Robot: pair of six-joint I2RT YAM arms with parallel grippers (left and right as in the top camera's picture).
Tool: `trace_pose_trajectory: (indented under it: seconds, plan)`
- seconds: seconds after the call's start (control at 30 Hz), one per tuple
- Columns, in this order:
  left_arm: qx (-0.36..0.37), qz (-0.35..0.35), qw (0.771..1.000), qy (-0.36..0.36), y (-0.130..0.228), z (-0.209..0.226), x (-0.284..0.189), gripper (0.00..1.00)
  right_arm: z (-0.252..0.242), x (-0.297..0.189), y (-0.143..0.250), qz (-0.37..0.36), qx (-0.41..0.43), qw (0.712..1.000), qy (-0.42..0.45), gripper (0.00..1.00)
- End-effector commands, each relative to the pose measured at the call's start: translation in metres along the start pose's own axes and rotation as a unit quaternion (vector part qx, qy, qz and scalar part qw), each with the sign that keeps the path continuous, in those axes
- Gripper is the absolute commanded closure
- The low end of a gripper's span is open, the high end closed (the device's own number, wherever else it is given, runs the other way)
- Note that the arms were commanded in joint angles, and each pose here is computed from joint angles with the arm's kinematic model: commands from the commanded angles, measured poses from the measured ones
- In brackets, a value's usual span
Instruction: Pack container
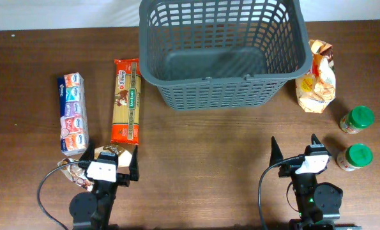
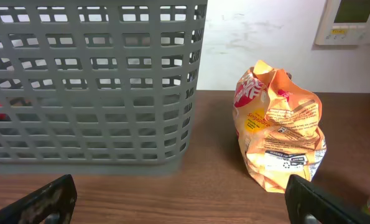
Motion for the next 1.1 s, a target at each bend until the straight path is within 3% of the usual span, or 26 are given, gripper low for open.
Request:
trace_pose_trajectory:
  seconds: [0.0,0.3,0.47,0.7,1.07]
  plan:
    - [0.004,0.010,0.999,0.038,0.006,-0.005,0.001,0.01,0.003,0.000,0.001,-0.001,0.000,1.000,-0.011,0.01]
    - [0.005,0.006,0.998,0.057,0.003,-0.009,0.001,0.01,0.005,0.000,-0.001,-0.007,0.074,0.997,-0.026,0.01]
    - [-0.020,-0.007,0.997,0.080,-0.010,-0.014,-0.004,0.01,0.011,-0.004,-0.023,-0.058,0.106,0.989,-0.082,0.01]
    - [-0.025,0.008,0.997,0.078,-0.026,-0.017,-0.014,0.01,0.007,-0.024,-0.074,-0.084,0.096,0.988,-0.093,0.01]
    - [-0.021,0.021,0.998,0.063,-0.076,-0.022,-0.041,0.01,-0.023,-0.069,-0.189,0.013,0.077,0.997,-0.006,0.01]
Point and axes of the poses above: each gripper's point midway between its finger pads, its own x axis out along the fingers, its own z axis along the line the jaws close on, y = z × x, the point moved 9 cm from there along -x, back along the fingers, and after that the axes turned 8 degrees about -x, right-handed, at the moved point
